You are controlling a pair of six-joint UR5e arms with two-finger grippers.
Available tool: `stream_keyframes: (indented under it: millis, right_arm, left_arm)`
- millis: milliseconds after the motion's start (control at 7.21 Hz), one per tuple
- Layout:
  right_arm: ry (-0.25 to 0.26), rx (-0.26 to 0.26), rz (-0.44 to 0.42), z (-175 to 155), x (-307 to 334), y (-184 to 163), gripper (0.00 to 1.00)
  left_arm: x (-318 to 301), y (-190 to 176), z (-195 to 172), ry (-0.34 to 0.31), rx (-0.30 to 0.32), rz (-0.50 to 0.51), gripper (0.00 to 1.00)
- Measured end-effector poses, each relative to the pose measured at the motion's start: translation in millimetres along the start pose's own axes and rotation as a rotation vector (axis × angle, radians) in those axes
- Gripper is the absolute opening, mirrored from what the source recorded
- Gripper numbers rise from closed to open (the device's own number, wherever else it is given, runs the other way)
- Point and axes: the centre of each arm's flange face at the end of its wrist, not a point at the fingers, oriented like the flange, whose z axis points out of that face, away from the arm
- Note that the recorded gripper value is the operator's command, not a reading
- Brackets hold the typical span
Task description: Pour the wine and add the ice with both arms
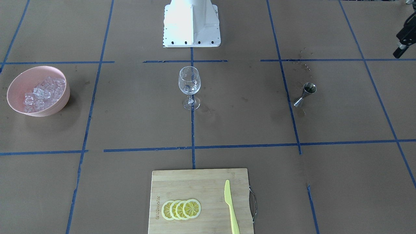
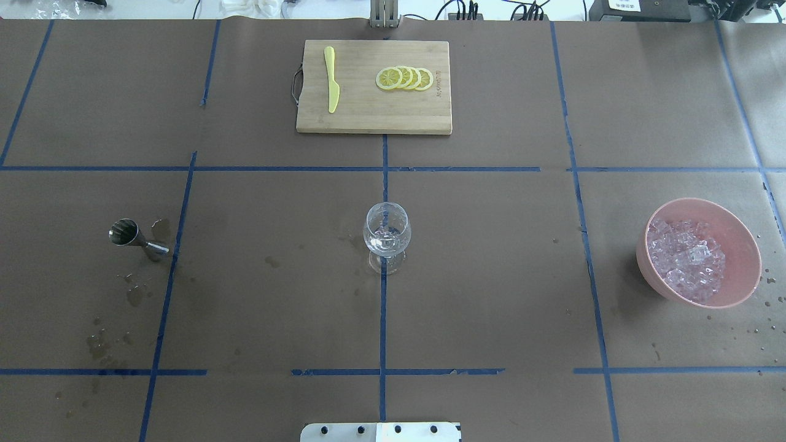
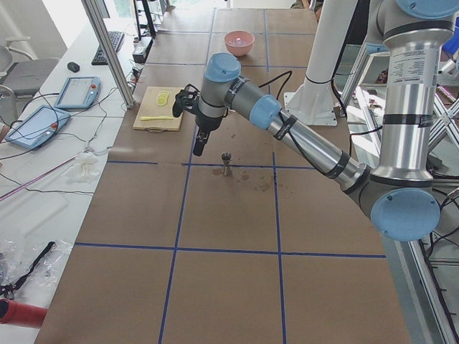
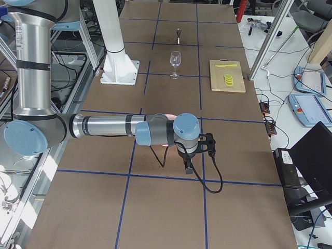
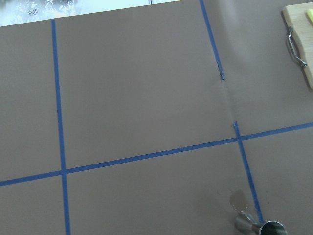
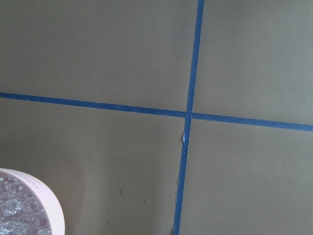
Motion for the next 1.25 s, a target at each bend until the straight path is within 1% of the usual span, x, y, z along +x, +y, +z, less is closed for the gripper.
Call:
stream_keyframes:
  millis: [139,277,555,693,832,971,1248]
  right_arm:
    - [0.0,-0.003,0.003,1.8,1.7,3.3,1.0]
    - [0.001,-0.005,0.004,2.8,2.5,4.8,1.0]
    - [0.0,-0.004,0.007,2.5,1.7,4.6,1.0]
    - [-0.003,-0.002,0.02,1.5,0.2,3.7,1.0]
    - [-0.006,0.0,0.045,0.6,-1.1,3.1,1.0]
    - [-0.007,0.0,0.06,0.0,-2.3,2.4,1.0]
    - [-0.007,0.003,0.067,-1.4,-4.2,-0.2,1.0]
  left_arm:
    - [27.7,23.1,13.3,0.013,0.034,-0.029,1.0]
    - [44.6,51.9,30.4,0.039,0.073,-0.059,1.0]
    - [63.6,103.7,57.9,0.084,0.147,-0.117,1.0]
    - [71.6,120.8,69.2,0.084,0.173,-0.14,1.0]
    - [82.0,134.6,82.1,0.07,0.195,-0.161,1.0]
    - [96.1,149.6,97.6,0.049,0.219,-0.186,1.0]
    - [128.6,192.3,132.3,0.003,0.272,-0.243,1.0]
